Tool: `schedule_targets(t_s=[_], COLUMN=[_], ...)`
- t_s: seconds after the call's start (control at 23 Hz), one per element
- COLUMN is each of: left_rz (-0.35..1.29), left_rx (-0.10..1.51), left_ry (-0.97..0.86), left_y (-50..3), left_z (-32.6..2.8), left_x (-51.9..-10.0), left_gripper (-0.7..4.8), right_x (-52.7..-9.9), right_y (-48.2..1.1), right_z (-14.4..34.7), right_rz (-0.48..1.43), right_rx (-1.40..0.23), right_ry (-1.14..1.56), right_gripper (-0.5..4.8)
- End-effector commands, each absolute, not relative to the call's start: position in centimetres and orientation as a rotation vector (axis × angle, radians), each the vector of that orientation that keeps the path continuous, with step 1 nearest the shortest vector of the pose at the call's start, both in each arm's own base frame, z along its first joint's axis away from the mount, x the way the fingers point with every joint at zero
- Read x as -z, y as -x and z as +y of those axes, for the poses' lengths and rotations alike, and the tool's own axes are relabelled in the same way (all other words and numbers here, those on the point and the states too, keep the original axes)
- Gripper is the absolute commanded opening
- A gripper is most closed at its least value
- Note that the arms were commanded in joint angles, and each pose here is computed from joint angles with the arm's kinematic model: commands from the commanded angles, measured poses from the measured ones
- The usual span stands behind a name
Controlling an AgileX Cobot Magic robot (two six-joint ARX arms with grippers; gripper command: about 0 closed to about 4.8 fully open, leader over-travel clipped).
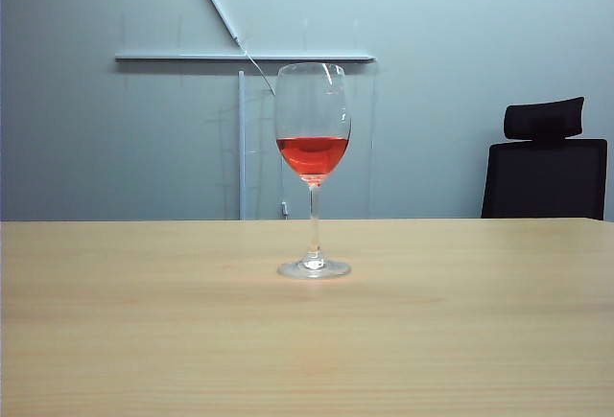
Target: Gently pick up the goblet, rotate it counterclockwise for two full turns (viewing from above), and then place it back on the table.
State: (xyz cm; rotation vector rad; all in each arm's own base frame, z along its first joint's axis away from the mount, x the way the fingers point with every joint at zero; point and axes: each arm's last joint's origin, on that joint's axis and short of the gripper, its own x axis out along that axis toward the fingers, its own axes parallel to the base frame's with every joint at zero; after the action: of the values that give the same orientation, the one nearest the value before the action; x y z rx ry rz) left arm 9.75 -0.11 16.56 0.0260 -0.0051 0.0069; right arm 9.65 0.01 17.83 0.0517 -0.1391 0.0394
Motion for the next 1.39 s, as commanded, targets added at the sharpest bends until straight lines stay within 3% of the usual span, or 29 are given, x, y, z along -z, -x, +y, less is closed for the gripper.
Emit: schedule_targets(t_s=[0.04, 0.3, 0.48, 0.74, 0.83, 0.96, 1.0, 1.39], left_rz=[-0.016, -0.006, 0.089, 0.194, 0.194, 0.193, 0.193, 0.189], left_rx=[-0.003, 0.017, 0.161, 0.366, 0.412, 0.45, 0.452, 0.452], left_ry=[-0.026, -0.026, -0.036, -0.067, -0.072, -0.076, -0.076, -0.075], left_y=[-9.7, -9.8, -10.2, -10.2, -10.0, -9.8, -9.8, -9.8], left_z=[-0.1, -0.3, -1.8, -4.1, -4.5, -4.9, -4.9, -4.9], left_x=[-16.7, -16.7, -15.9, -14.9, -14.9, -14.9, -14.9, -14.9], left_gripper=[-0.05, -0.05, -0.05, -0.05, -0.05, -0.05, -0.05, -0.05], right_x=[-17.9, -17.9, -18.1, -18.8, -19.2, -19.4, -19.3, -15.1], right_y=[-9.6, -9.6, -9.6, -9.4, -9.8, -11.7, -12.8, -23.7], right_z=[0.0, 0.0, 0.4, 1.6, 2.3, 4.3, 5.4, 15.0], right_rz=[-0.155, -0.155, -0.137, -0.084, -0.035, 0.02, 0.024, -0.039], right_rx=[-0.036, -0.044, -0.203, -0.37, -0.392, -0.469, -0.504, -0.637], right_ry=[-0.051, -0.056, -0.387, -0.432, -0.428, -0.254, -0.203, -0.117], right_gripper=[-0.05, -0.05, -0.02, 0.14, 0.87, 3.12, 3.47, 3.37])
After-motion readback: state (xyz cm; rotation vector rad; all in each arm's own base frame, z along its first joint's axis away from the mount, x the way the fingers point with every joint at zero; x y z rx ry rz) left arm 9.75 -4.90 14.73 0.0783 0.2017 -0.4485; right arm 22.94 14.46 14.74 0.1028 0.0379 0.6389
